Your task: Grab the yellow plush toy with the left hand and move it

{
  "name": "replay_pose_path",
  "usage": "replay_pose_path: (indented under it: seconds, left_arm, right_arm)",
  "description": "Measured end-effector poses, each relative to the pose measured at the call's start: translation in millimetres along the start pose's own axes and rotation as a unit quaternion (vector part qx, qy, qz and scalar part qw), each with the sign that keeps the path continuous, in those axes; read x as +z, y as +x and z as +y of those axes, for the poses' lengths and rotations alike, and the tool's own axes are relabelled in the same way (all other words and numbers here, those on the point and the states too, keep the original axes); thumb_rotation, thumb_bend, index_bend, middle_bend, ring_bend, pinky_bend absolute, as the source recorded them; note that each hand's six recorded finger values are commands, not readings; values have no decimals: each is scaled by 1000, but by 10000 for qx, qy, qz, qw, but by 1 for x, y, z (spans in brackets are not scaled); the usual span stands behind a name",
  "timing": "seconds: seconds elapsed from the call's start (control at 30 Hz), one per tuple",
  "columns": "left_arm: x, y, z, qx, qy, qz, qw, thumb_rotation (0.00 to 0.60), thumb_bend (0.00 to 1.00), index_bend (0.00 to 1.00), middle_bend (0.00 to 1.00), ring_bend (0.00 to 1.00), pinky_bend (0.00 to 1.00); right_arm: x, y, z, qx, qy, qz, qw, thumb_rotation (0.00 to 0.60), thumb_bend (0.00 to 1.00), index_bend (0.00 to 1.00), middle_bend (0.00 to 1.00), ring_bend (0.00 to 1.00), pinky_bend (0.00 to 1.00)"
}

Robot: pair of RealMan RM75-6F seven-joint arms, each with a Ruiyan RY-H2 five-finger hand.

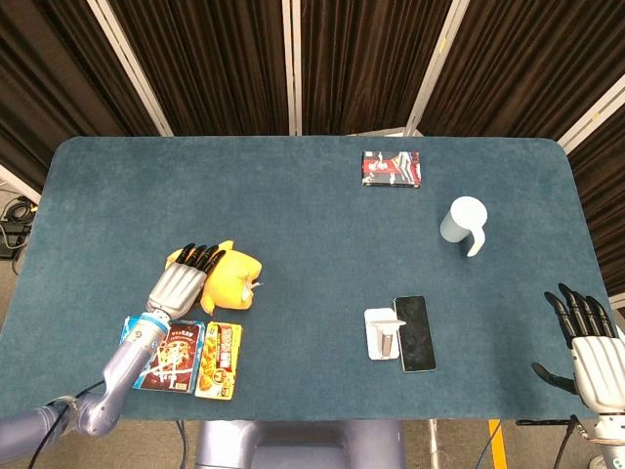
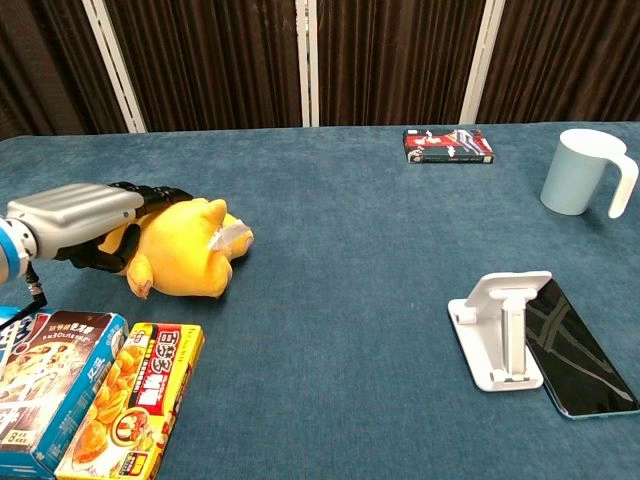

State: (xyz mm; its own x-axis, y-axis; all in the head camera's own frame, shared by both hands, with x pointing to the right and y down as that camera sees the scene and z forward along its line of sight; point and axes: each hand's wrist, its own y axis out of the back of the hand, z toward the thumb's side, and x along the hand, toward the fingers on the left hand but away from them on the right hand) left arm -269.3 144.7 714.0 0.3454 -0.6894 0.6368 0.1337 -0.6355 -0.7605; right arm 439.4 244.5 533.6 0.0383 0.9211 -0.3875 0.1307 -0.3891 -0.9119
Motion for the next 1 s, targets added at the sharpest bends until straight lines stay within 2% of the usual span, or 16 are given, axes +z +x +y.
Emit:
replay_pose_path:
  seconds: [0.27, 0.57, 0.77, 1.0]
  left_arm:
    - [30, 7, -10, 12, 102, -224, 9997, 600, 1000, 0, 0, 0, 0]
    - [58, -2, 5, 312, 155, -506, 9981, 600, 1000, 0, 0, 0, 0]
    - [51, -4, 9, 357, 212, -426, 9982, 600, 1000, 0, 0, 0, 0]
    - [23, 0, -1, 188, 294, -94, 9993, 600, 1000, 0, 0, 0, 0]
  right_arm:
    - [-1, 0, 1, -4, -19, -3, 10000, 600, 157, 0, 0, 0, 0]
    - [-1, 0, 2, -33, -33, -5, 10000, 600, 157, 0, 0, 0, 0]
    - [0, 0, 1, -9, -11, 6, 10000, 600, 157, 0, 0, 0, 0]
    - [1, 0, -1, 6, 11, 3, 10000, 600, 157, 0, 0, 0, 0]
